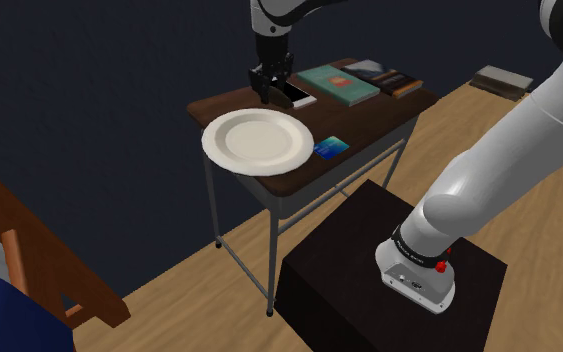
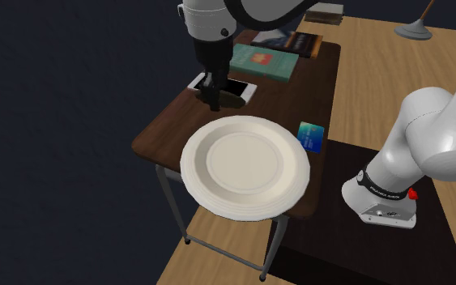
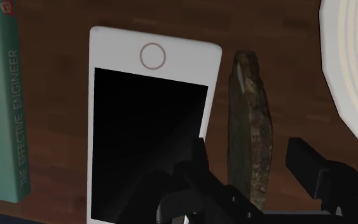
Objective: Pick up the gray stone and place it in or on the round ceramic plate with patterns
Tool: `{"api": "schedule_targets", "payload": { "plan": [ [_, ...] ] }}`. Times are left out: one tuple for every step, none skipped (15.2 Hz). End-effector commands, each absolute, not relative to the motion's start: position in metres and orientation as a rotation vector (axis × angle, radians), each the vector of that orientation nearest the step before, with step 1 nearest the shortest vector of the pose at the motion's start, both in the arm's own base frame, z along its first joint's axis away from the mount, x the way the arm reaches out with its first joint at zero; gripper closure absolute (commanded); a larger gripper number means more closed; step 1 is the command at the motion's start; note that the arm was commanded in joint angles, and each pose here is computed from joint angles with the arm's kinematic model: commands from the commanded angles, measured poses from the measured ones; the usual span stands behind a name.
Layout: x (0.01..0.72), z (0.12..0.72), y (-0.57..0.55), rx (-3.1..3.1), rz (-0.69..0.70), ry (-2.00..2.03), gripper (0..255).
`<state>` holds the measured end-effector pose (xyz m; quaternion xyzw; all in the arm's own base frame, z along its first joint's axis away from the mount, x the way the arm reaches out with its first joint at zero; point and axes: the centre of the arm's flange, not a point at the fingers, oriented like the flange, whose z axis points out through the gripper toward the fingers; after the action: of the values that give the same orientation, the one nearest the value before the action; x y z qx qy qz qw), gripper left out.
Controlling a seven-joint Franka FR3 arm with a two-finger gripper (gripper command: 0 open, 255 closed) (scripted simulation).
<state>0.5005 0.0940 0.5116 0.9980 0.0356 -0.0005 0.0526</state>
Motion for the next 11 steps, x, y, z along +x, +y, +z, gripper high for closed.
{"api": "schedule_targets", "payload": {
  "plan": [
    [0.500, 0.512, 0.094, 3.034, -0.001, 0.108, 255],
    [0.500, 0.512, 0.094, 3.034, -0.001, 0.108, 255],
    [0.500, 0.512, 0.094, 3.034, -0.001, 0.108, 255],
    [0.500, 0.512, 0.094, 3.034, -0.001, 0.108, 255],
    [0.500, 0.512, 0.094, 3.034, -0.001, 0.108, 255],
    [0.500, 0.512, 0.094, 3.034, -0.001, 0.108, 255],
    [0.500, 0.512, 0.094, 3.034, -0.001, 0.108, 255],
    [0.500, 0.512, 0.094, 3.034, -0.001, 0.108, 255],
    [0.500, 0.512, 0.094, 3.034, -0.001, 0.108, 255],
    [0.500, 0.517, 0.094, 3.034, -0.001, 0.108, 255],
    [0.500, 0.522, 0.094, 3.034, -0.001, 0.108, 255]
  ]
}}
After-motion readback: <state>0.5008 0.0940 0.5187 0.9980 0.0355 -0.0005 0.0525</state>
